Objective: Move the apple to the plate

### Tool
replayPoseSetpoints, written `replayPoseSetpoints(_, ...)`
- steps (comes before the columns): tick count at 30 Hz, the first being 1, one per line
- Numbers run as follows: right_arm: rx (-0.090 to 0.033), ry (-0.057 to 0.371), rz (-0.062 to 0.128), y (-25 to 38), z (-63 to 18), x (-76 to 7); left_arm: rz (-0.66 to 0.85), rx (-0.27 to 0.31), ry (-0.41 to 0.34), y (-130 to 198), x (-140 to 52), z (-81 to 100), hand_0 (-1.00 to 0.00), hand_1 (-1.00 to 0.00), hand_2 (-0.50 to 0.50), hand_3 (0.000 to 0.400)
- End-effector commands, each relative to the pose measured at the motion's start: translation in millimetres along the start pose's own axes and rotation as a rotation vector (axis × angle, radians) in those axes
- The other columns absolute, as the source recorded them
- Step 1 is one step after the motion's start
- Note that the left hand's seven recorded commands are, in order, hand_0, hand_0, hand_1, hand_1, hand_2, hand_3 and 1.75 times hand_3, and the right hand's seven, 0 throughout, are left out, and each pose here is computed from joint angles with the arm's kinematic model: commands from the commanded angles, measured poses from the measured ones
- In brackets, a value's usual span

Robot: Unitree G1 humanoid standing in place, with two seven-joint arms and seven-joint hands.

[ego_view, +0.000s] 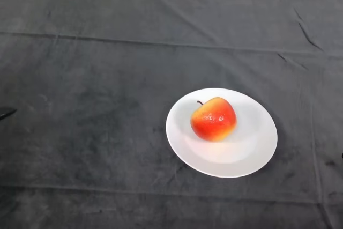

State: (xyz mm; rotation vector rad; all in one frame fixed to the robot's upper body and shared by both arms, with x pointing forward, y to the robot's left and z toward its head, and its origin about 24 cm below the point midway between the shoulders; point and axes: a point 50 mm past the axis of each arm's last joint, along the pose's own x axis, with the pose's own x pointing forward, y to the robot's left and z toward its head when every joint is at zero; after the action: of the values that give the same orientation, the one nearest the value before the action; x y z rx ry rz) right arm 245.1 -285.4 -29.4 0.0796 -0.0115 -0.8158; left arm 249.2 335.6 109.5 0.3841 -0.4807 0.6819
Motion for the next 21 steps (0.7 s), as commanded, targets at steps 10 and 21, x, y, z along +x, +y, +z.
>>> replayPoseSetpoints(10,-0.068,0.275,-0.022,-15.6,-50.2,-46.2,0.074,0.040,-0.028,17.1,8.9,1.0,0.00,0.00,0.00,0.000)
replayPoseSetpoints(21,-0.068,0.275,-0.022,-15.6,-50.2,-46.2,0.073,0.037,-0.027,14.8,7.6,-0.3,0.00,0.00,0.00,0.000)
